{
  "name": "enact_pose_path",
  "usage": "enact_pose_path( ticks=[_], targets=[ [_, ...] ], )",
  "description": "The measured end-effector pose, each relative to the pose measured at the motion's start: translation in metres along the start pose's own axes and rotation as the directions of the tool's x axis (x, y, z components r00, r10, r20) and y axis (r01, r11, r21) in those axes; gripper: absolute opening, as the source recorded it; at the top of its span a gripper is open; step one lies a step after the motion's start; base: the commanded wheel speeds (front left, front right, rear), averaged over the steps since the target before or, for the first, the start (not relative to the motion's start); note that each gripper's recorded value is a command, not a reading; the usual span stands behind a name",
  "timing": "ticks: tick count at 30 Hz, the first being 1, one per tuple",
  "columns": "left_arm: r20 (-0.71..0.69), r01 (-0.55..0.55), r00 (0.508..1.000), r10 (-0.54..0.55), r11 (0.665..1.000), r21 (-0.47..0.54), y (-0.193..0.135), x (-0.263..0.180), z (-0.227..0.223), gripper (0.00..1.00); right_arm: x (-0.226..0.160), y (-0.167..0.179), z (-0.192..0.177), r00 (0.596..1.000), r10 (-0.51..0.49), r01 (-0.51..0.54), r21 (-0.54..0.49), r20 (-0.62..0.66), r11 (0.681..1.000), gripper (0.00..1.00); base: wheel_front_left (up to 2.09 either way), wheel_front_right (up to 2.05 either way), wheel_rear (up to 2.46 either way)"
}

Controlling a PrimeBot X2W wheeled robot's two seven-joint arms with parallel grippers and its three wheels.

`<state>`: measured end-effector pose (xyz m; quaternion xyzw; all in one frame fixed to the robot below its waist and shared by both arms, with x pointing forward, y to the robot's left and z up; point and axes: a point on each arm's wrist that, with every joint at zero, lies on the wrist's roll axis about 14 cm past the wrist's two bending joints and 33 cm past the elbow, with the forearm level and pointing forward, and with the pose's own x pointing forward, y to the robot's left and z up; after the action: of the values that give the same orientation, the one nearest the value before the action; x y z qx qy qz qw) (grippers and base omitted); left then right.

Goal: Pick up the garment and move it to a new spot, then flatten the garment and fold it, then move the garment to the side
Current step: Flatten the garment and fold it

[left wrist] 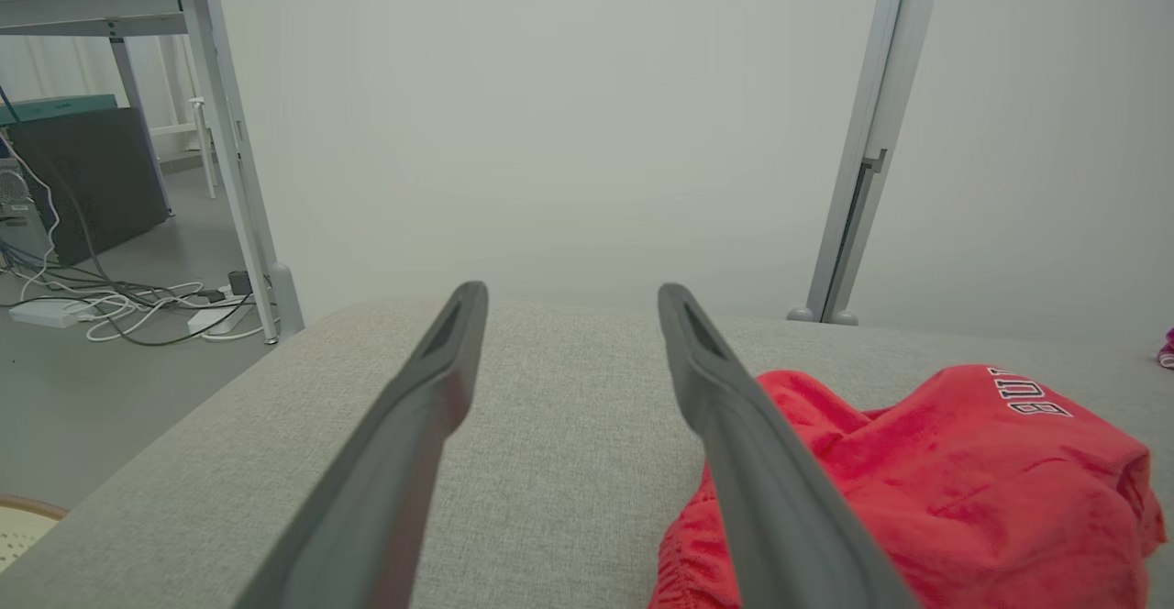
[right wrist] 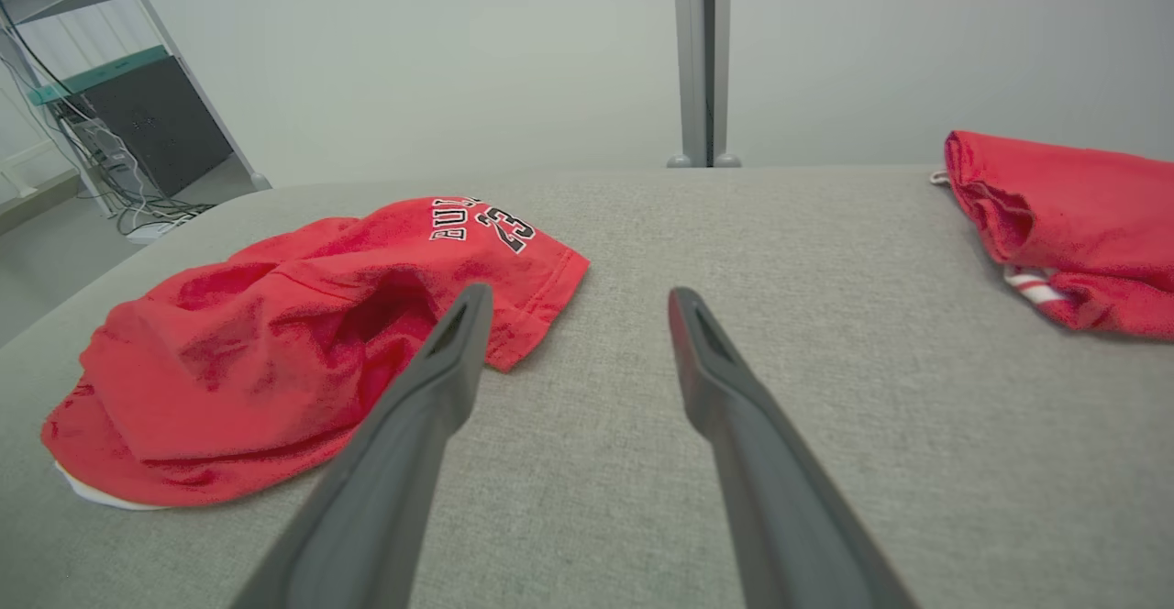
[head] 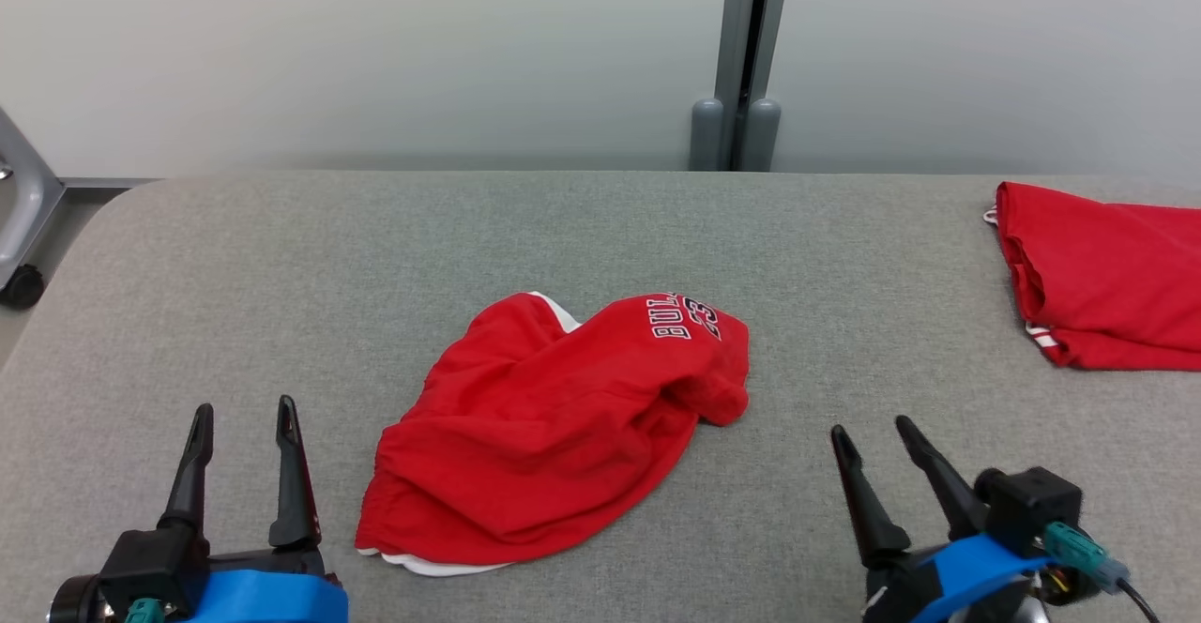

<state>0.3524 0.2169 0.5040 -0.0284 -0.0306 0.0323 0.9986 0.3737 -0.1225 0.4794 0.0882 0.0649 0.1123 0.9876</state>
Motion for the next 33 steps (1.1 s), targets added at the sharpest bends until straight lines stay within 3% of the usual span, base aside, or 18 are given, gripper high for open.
enact_pose_path(
  ticks=[7,13,22,33],
  targets=[
    [-0.002,-0.013,1.0,0.013,1.0,-0.011,0.001,-0.003,-0.001,1.0,0.031,0.06,-0.002,0.982,0.19,-0.19,-0.002,-0.016,0.982,1.0,0.0,0.0,0.0],
    [-0.009,-0.039,0.999,0.039,0.999,-0.017,0.009,-0.005,-0.003,1.0,0.052,0.087,-0.027,0.956,0.273,-0.276,-0.012,-0.104,0.961,1.0,0.0,0.0,0.0],
    [-0.041,-0.098,0.994,0.097,0.995,-0.011,0.024,-0.013,-0.013,1.0,0.073,0.087,-0.083,0.92,0.272,-0.292,-0.028,-0.282,0.956,1.0,0.0,0.0,0.0],
    [-0.055,-0.107,0.993,0.106,0.994,-0.018,0.024,-0.006,-0.018,1.0,0.106,0.077,-0.108,0.894,0.235,-0.283,-0.075,-0.381,0.956,1.0,0.0,0.0,0.0]
  ],
)
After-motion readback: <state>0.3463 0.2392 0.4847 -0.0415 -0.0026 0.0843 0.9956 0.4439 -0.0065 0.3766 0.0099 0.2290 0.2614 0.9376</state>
